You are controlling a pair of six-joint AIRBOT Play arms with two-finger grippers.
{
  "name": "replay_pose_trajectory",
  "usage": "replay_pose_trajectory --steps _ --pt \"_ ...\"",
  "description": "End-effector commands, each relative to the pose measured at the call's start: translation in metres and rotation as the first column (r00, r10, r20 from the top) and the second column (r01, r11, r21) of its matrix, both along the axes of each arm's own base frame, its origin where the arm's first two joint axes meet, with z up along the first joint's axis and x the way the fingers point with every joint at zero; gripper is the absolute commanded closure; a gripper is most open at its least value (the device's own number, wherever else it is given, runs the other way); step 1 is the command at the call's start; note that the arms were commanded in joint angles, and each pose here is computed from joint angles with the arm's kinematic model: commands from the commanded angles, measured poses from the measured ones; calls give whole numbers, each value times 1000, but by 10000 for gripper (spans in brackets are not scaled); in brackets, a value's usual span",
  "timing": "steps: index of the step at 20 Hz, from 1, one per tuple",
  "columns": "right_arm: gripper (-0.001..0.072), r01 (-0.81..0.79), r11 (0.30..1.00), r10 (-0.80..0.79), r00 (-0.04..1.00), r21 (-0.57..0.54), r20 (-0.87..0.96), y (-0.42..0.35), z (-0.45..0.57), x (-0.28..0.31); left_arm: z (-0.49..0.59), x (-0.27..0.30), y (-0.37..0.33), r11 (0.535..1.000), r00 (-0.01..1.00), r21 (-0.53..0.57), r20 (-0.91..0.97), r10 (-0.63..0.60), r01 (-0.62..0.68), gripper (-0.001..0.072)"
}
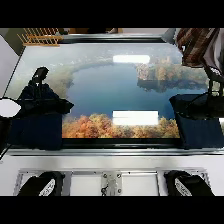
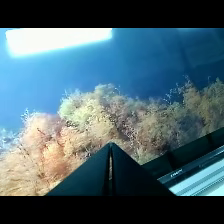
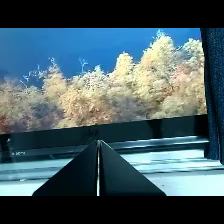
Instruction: Fold the clothes and pants, and hang the long-sleeved shirts on hangers.
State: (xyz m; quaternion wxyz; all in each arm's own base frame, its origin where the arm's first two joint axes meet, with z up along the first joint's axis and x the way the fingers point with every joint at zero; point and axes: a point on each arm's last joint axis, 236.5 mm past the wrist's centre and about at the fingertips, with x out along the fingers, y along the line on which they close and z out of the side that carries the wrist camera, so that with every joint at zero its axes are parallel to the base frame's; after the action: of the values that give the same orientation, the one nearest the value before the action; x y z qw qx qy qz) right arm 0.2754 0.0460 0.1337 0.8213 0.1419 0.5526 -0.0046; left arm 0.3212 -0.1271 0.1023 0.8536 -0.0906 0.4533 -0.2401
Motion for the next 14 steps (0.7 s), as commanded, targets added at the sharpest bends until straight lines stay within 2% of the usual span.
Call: replay_pose_trajectory --steps 1,10,11,12,13,14 --pt "665 1 1000 -1 1000 0 -1 0 0 0 0 0 0 1000 1000 0 0 -1 1 693" --pt "665 1 1000 -1 1000 0 -1 0 0 0 0 2 1 1000 1000 5 8 2 -2 693" --pt "665 1 1000 -1 1000 0 -1 0 0 0 2 9 7 999 999 26 41 19 -20 597" --pt "665 1 1000 -1 1000 0 -1 0 0 0 2 20 24 995 995 84 86 49 -56 150" --pt "665 1 1000 -1 1000 0 -1 0 0 0 4 32 47 983 987 144 129 94 -112 -9" --pt "665 1 1000 -1 1000 0 -1 0 0 0 5 44 78 958 976 225 165 143 -178 -9"
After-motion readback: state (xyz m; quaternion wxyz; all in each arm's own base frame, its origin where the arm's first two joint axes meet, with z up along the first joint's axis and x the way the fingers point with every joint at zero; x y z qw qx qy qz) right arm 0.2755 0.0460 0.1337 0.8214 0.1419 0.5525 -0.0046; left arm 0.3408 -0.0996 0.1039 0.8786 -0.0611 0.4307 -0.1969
